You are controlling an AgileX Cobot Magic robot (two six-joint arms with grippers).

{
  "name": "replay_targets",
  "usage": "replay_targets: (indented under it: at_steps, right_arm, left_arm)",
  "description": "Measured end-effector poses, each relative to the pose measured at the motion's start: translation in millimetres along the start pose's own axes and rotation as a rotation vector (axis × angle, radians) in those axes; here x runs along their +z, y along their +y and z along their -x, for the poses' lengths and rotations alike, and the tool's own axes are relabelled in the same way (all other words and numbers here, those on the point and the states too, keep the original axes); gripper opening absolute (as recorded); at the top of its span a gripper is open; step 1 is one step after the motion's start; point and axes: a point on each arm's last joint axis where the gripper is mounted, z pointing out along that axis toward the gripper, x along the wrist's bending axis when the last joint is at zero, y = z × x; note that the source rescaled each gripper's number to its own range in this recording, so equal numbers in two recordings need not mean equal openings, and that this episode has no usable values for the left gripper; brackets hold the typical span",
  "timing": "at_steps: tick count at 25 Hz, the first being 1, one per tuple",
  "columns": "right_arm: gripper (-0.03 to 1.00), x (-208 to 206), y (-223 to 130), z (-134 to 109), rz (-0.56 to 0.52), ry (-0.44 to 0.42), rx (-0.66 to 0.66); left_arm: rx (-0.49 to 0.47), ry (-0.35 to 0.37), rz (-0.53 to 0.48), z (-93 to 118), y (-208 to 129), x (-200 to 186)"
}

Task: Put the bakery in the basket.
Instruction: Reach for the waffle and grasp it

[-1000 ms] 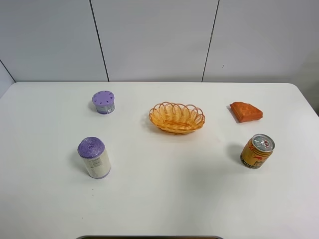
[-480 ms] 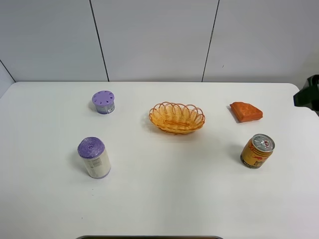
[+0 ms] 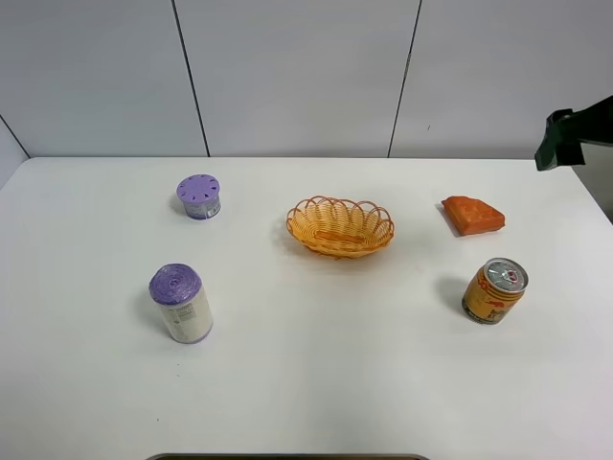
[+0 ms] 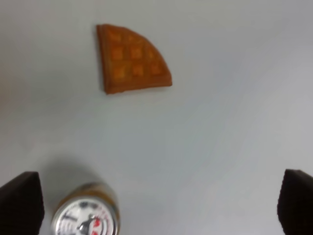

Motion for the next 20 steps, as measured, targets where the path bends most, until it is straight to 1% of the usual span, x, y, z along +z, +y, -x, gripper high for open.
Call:
replay_targets:
  at_steps: [5, 7, 13, 20]
  right_arm:
    - [0.85, 33, 16, 14, -0.060, -0.010, 0.012]
    - [0.85, 49, 22, 19, -0.082, 0.000, 0.012]
    - [0.85, 106, 32, 22, -0.169, 0.082, 0.023]
    - [0.85, 149, 45, 25, -0.178, 0.092, -0.015]
  left_arm:
    - [0.000, 0.000, 0.000, 0, 0, 0]
    - [0.000, 0.000, 0.000, 0, 0, 0]
    - [0.000, 0.000, 0.000, 0, 0, 0]
    - [0.000, 0.000, 0.000, 0, 0, 0]
